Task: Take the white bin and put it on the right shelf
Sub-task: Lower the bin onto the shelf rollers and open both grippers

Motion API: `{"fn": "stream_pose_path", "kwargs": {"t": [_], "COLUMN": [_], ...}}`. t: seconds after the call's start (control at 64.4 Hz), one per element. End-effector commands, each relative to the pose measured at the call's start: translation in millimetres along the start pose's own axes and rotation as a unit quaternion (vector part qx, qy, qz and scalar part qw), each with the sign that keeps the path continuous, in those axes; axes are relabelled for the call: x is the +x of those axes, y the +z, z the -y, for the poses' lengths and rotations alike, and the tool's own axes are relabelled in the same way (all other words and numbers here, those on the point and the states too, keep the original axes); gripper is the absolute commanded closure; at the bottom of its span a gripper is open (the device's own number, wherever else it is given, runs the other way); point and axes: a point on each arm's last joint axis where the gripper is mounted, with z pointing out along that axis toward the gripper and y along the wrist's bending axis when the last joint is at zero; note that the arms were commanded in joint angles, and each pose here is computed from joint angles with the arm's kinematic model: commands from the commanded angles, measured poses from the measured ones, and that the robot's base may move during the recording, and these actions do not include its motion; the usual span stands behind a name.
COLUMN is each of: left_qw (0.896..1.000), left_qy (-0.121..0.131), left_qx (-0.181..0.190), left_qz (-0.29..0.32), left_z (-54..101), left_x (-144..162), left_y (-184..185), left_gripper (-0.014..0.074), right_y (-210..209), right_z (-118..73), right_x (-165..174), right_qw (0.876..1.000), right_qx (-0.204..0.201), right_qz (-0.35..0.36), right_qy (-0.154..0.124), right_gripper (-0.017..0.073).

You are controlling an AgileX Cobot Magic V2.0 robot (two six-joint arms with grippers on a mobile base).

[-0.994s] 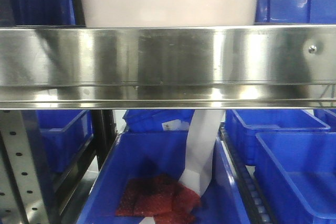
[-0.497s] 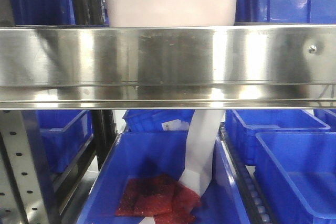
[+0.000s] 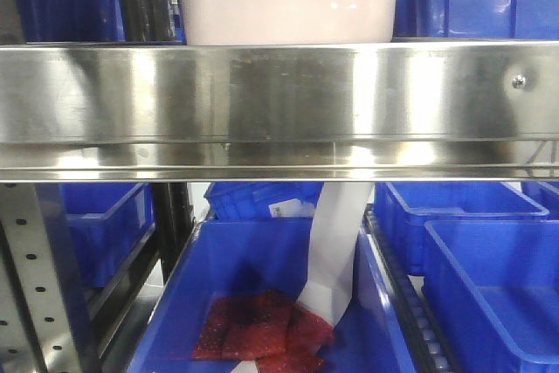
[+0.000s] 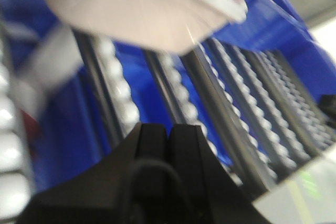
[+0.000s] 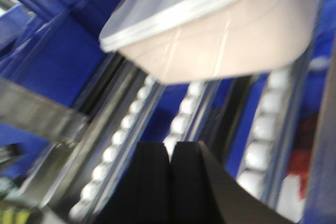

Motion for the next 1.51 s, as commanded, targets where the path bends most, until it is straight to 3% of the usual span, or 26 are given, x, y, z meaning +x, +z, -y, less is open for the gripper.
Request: {"fn": "stream_pose_path", "kwargs": {"t": [0.0, 0.093, 0.186, 0.249, 0.295, 0.466, 0.528, 0.544, 0.59, 0.668, 0.746, 0.808, 0.901, 1.056, 1.491], "left_qw": [0.993, 0.972, 0.949, 0.937, 0.931, 0.918, 0.917, 0.919, 0.915, 0.912, 0.914, 0.916, 0.923, 0.93, 0.93], "left_qy": [0.062, 0.134, 0.169, 0.17, 0.165, 0.14, 0.128, 0.091, 0.06, 0.056, 0.058, 0.081, 0.104, 0.109, 0.11], "left_qx": [-0.012, -0.076, -0.119, -0.135, -0.148, -0.193, -0.202, -0.18, -0.17, -0.178, -0.173, -0.172, -0.161, -0.145, -0.146], "left_qz": [0.102, 0.176, 0.239, 0.275, 0.291, 0.316, 0.32, 0.338, 0.362, 0.364, 0.362, 0.353, 0.332, 0.318, 0.319], "left_z": [46.0, 68.5, 81.5, 85.3, 82.8, 62.8, 54.8, 54.8, 47.7, 40.6, 39.1, 40.6, 44.0, 46.6, 46.4], "left_x": [-16.7, -19.1, -15.7, -8.2, 0.9, 50.7, 71.0, 74.0, 89.1, 109.0, 123.3, 130.5, 133.8, 136.0, 135.8], "left_y": [-41.3, -75.0, -100.0, -112.4, -117.7, -128.9, -131.3, -131.8, -133.5, -135.6, -137.2, -137.8, -135.4, -132.8, -133.0], "left_gripper": [0.0711, 0.0711, 0.0711, 0.0711, 0.0711, 0.0711, 0.0711, 0.0711, 0.0711, 0.0711, 0.0711, 0.0711, 0.0711, 0.0711, 0.0711], "right_y": [-27.0, -45.9, -59.8, -65.4, -68.0, -91.5, -103.3, -105.5, -113.6, -125.0, -135.9, -142.1, -146.2, -144.5, -147.3], "right_z": [-31.1, -42.1, -53.5, -60.9, -64.2, -70.9, -65.7, -64.4, -56.7, -46.7, -41.4, -38.2, -37.6, -39.4, -39.2], "right_x": [-18.1, -23.8, -19.8, -10.1, 0.4, 45.2, 63.9, 67.9, 83.1, 106.5, 124.9, 136.0, 146.1, 154.4, 151.3], "right_qw": [0.995, 0.985, 0.971, 0.962, 0.959, 0.934, 0.92, 0.918, 0.909, 0.896, 0.886, 0.881, 0.883, 0.897, 0.888], "right_qx": [0.004, 0.047, 0.091, 0.109, 0.115, 0.137, 0.153, 0.156, 0.172, 0.191, 0.199, 0.202, 0.193, 0.174, 0.183], "right_qz": [0.089, 0.146, 0.164, 0.156, 0.153, 0.228, 0.263, 0.269, 0.286, 0.3, 0.315, 0.325, 0.324, 0.294, 0.314], "right_qy": [-0.041, -0.084, -0.152, -0.193, -0.209, -0.238, -0.245, -0.246, -0.251, -0.266, -0.276, -0.28, -0.277, -0.282, -0.28], "right_gripper": [0.0529, 0.0529, 0.0529, 0.0529, 0.0529, 0.0529, 0.0529, 0.0529, 0.0529, 0.0529, 0.0529, 0.0529, 0.0529, 0.0529, 0.0529]}}
